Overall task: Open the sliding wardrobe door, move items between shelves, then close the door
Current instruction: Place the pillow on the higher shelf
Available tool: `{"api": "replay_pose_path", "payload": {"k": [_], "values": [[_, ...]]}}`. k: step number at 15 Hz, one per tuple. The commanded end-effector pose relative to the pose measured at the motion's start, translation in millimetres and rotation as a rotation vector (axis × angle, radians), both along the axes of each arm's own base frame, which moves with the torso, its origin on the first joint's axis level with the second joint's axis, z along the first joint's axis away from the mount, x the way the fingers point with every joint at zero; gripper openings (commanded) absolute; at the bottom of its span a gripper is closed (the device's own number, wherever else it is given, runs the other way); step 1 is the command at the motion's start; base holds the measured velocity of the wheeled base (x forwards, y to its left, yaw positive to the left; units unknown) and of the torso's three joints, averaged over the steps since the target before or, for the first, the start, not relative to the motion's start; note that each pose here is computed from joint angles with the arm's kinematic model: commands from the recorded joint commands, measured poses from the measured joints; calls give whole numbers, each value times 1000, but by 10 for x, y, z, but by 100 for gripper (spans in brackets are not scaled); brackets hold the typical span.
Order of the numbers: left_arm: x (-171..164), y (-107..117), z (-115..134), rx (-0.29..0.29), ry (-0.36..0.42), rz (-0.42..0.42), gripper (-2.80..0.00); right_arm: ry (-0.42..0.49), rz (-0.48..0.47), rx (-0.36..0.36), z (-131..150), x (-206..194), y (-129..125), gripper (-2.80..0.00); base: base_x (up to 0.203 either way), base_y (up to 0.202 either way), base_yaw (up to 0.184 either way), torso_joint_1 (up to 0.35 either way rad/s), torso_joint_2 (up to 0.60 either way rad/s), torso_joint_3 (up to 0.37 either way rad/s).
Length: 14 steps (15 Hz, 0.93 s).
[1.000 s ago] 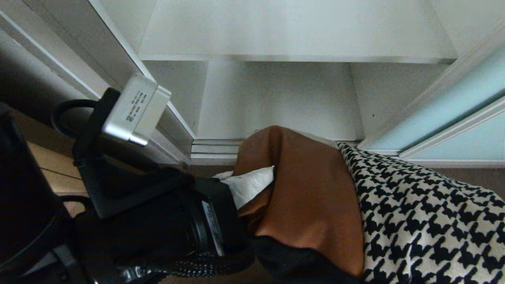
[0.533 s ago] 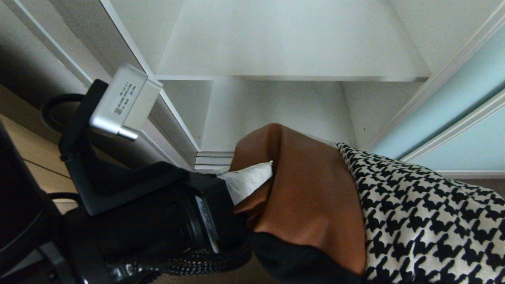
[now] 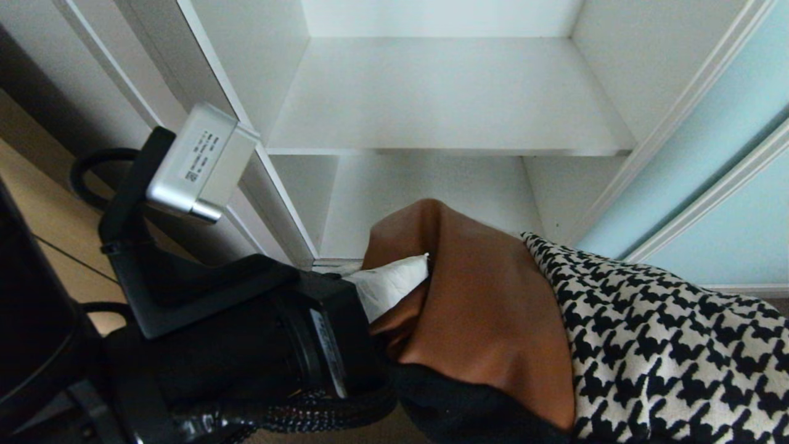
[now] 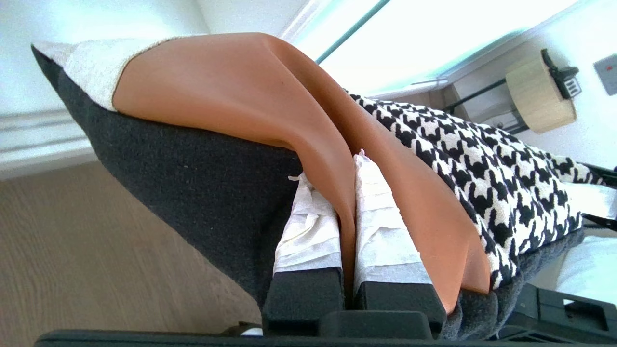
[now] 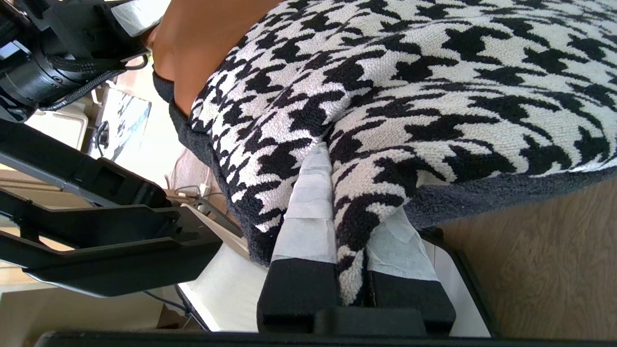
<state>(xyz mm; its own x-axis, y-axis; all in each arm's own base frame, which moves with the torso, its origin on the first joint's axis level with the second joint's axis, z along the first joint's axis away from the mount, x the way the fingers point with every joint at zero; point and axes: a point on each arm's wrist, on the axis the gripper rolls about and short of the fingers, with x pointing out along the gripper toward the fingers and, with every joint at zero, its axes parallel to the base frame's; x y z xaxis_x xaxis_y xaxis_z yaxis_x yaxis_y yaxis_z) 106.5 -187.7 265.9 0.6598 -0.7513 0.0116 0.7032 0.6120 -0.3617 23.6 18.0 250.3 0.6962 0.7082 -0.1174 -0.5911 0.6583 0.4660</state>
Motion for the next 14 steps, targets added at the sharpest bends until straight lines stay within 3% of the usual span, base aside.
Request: {"api": "replay_pose_path", "payload": {"k": [1,14], "values": [[12,-21,-17,4,4,2,-280,11,3,1,-9,14,4,-280,0,0,0,2,-2,203],[25,-44,-52,17,5,2,-280,5,3,4,-3,-1,0,-280,0,0,0,3,1,202]]}}
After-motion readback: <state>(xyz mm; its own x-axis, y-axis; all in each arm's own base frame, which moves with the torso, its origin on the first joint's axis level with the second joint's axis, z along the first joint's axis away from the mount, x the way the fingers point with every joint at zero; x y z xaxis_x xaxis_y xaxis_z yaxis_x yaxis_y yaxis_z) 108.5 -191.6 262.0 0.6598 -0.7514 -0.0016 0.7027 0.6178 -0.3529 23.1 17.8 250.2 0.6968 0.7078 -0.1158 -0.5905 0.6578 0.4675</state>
